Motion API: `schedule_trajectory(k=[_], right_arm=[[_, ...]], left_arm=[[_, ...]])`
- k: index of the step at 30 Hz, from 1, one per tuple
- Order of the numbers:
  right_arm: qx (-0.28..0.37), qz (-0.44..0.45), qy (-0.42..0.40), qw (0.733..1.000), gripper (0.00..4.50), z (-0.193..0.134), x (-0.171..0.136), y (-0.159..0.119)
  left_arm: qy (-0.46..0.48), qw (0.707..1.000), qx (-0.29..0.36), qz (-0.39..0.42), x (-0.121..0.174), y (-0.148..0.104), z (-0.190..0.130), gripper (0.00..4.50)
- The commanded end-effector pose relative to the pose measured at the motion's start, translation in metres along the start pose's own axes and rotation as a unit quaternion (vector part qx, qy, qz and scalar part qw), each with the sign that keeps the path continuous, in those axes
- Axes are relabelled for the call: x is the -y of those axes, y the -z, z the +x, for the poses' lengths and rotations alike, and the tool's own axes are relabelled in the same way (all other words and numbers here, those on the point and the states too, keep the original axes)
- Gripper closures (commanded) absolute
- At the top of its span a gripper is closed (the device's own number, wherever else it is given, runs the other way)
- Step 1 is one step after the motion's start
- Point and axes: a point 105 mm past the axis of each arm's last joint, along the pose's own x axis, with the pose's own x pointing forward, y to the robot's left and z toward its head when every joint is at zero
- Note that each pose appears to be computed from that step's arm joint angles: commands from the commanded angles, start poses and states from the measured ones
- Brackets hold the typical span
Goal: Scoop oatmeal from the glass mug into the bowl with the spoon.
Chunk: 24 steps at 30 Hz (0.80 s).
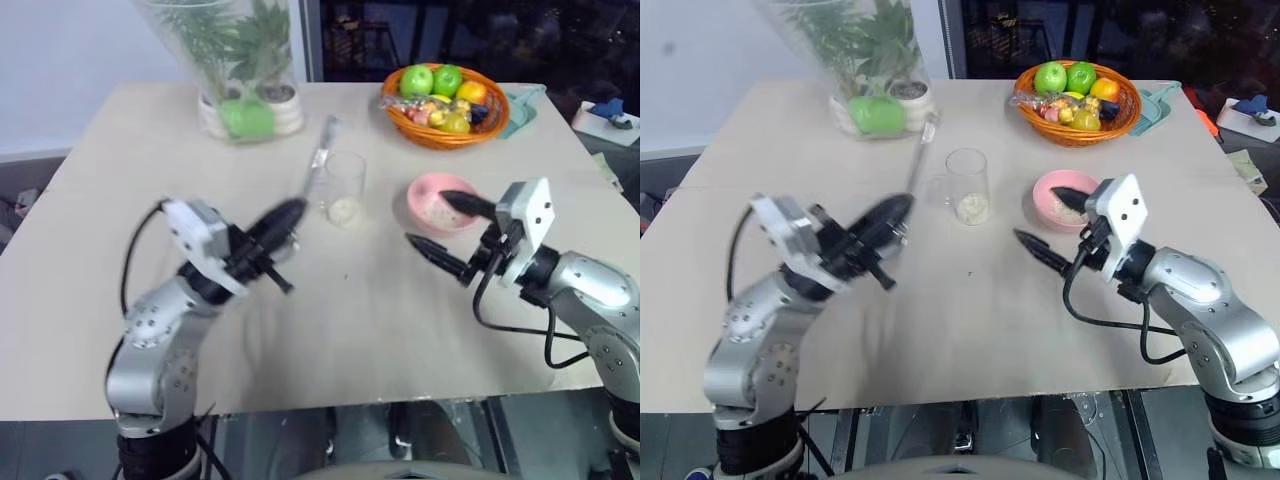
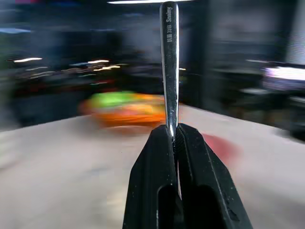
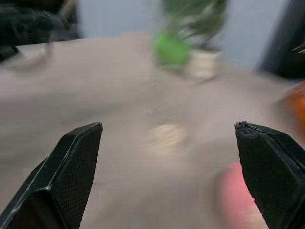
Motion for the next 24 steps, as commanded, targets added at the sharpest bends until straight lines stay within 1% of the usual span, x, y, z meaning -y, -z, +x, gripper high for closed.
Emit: schedule_trajectory(k=[1, 3, 6, 9, 12, 13, 16, 22, 23, 24], right_arm=[[-0.005, 0.071, -0.016, 0.997, 0.0, 0.012, -0.006, -0.004], [-0.002, 0.09, -0.021, 0.996, 0.0, 0.017, -0.007, -0.007], [0.024, 0.146, -0.059, 0.987, 0.0, 0.023, -0.017, -0.019], [0.03, 0.176, -0.077, 0.981, 0.0, 0.025, -0.022, -0.025], [0.022, 0.179, -0.083, 0.98, 0.77, 0.025, -0.025, -0.026], [0.019, 0.181, -0.091, 0.979, 1.27, 0.024, -0.028, -0.026], [0.016, 0.187, -0.101, 0.977, 1.27, 0.023, -0.033, -0.027], [0.013, 0.193, -0.094, 0.977, 1.27, 0.027, -0.032, -0.027], [0.013, 0.193, -0.094, 0.977, 1.81, 0.027, -0.032, -0.027], [0.013, 0.194, -0.093, 0.976, 2.09, 0.027, -0.032, -0.027]], left_arm=[[0.072, 0.996, 0.016, 0.051, 0.015, 0.0, 0.003, 4.45], [0.093, 0.993, 0.014, 0.064, 0.019, 0.004, 0.004, 4.45], [0.116, 0.99, 0.007, 0.077, 0.02, 0.009, 0.006, 4.45], [0.13, 0.988, -0.001, 0.087, 0.019, 0.015, 0.007, 4.45], [0.136, 0.986, -0.003, 0.097, 0.021, 0.018, 0.008, 4.5], [0.134, 0.986, -0.003, 0.096, 0.021, 0.018, 0.009, 4.5], [0.134, 0.986, -0.007, 0.101, 0.022, 0.021, 0.01, 4.5], [0.135, 0.984, -0.012, 0.111, 0.021, 0.025, 0.01, 4.5], [0.137, 0.983, -0.014, 0.117, 0.021, 0.026, 0.009, 4.5], [0.137, 0.983, -0.015, 0.119, 0.02, 0.027, 0.009, 4.5]])
